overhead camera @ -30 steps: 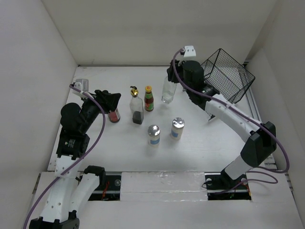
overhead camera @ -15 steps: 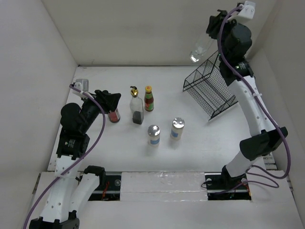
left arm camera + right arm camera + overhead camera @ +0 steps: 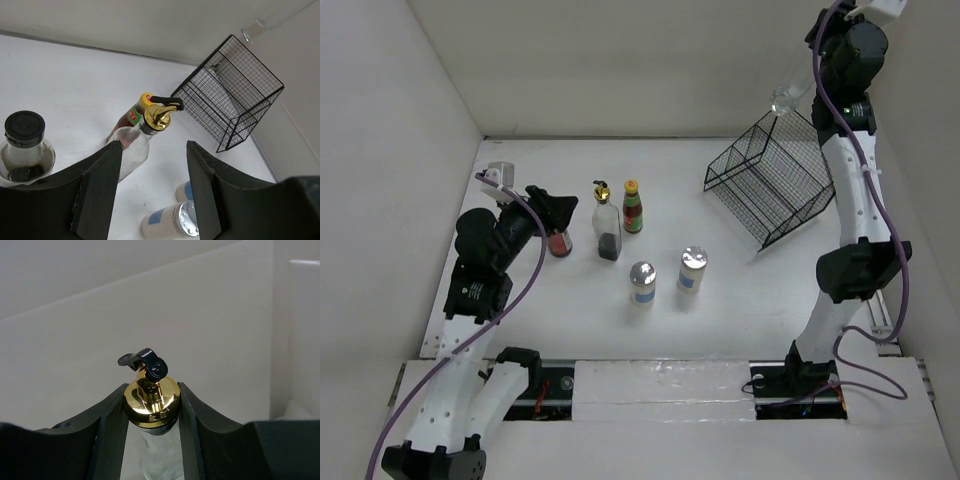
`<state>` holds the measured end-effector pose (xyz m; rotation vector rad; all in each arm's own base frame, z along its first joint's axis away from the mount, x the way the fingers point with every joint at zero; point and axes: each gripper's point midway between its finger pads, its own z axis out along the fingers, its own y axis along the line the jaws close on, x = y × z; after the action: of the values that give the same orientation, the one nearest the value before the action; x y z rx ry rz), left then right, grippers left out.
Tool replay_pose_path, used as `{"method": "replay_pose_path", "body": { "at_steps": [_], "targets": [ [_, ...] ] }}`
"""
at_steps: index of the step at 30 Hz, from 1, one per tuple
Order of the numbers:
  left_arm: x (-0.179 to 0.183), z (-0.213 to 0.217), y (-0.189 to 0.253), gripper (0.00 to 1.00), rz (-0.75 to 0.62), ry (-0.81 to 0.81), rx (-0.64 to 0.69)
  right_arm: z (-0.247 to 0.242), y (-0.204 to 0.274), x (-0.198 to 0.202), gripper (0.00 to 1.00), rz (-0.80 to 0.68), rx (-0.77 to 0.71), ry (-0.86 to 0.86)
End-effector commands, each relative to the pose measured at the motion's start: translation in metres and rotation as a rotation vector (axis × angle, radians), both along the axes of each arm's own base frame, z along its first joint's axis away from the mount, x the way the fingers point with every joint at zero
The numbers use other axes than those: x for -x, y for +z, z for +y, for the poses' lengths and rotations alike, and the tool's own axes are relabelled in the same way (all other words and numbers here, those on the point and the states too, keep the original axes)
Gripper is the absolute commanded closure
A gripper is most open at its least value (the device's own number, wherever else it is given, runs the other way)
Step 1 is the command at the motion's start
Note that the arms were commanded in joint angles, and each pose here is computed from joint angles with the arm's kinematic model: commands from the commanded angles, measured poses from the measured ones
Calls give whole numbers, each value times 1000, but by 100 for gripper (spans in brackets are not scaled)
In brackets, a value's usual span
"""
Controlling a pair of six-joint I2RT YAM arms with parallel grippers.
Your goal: Organize the condiment bottles
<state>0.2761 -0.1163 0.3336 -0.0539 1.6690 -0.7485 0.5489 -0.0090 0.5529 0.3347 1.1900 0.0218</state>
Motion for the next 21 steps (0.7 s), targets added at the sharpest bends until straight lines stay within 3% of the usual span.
{"method": "replay_pose_path", "body": {
  "at_steps": [1,21],
  "targets": [
    [-1,-4,9,50,-49,-28,-6,-14,69,31,89,-207,6,-3],
    [-3,-5,9,50,-49,-28,-6,-34,-13,-20,90,-35,26,-16]
  ]
}}
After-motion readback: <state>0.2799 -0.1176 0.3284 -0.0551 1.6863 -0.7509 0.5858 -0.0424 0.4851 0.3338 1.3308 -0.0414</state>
